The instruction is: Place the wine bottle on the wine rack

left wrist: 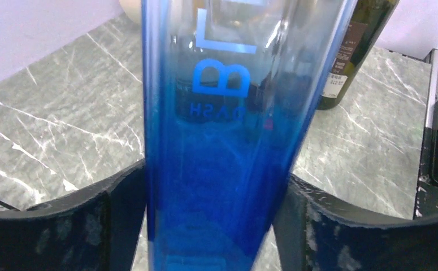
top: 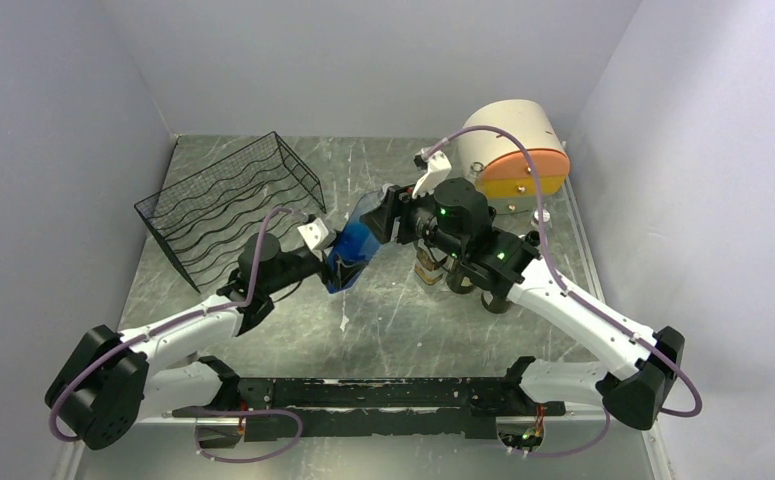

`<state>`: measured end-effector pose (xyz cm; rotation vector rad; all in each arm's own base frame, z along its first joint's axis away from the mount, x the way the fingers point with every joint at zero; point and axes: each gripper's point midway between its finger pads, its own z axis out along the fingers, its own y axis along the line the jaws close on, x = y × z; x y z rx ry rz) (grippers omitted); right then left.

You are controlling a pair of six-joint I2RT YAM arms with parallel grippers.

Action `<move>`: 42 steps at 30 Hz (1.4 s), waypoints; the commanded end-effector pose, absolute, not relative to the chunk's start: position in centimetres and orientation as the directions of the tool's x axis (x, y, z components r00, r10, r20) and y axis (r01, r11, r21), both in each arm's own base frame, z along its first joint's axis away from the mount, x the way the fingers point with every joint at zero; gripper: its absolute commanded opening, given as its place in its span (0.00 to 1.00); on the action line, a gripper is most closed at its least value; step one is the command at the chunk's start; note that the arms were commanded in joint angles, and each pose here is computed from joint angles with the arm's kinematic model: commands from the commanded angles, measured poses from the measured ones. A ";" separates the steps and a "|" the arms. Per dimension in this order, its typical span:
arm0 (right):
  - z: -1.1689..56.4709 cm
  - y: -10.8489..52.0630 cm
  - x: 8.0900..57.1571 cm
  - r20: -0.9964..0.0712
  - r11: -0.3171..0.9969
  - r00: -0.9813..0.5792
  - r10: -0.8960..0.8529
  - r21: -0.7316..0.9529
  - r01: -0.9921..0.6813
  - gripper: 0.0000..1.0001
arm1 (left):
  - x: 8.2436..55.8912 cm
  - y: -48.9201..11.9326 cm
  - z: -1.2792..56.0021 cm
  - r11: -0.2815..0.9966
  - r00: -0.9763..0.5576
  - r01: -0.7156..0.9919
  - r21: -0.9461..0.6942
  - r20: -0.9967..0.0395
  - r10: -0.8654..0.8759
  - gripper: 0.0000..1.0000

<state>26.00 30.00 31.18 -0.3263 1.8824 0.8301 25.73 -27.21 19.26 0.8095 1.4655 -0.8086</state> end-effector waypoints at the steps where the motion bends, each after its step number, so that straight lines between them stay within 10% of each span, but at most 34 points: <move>1: 39.3 30.6 24.4 -0.884 0.580 -0.343 0.317 0.467 -0.667 0.13 | 27.3 -27.8 24.3 0.537 0.107 0.842 0.053 -0.992 -0.070 0.84; 9: 39.9 30.0 24.1 -0.879 0.577 -0.339 0.334 0.475 -0.664 0.14 | 27.8 -28.7 24.4 0.509 0.135 0.856 0.090 -0.990 -0.051 0.75; 15: 39.7 29.8 23.5 -0.888 0.586 -0.355 0.291 0.459 -0.668 0.34 | 27.3 -29.2 24.1 0.460 0.179 0.875 0.152 -0.984 -0.016 0.08; 18: 38.6 28.7 23.6 -0.896 0.638 -0.369 0.249 0.438 -0.633 0.65 | 27.7 -29.0 25.1 0.468 0.260 0.851 0.238 -0.965 0.018 0.07; 21: 37.5 26.9 23.7 -0.909 0.709 -0.370 0.194 0.390 -0.588 0.75 | 28.1 -28.6 27.3 0.475 0.393 0.799 0.369 -0.918 0.051 0.07; 42: 44.1 20.4 22.1 -0.959 0.818 -0.253 0.125 0.245 -0.521 0.78 | 31.2 -31.5 39.0 0.179 0.928 0.171 0.969 -0.220 0.301 0.07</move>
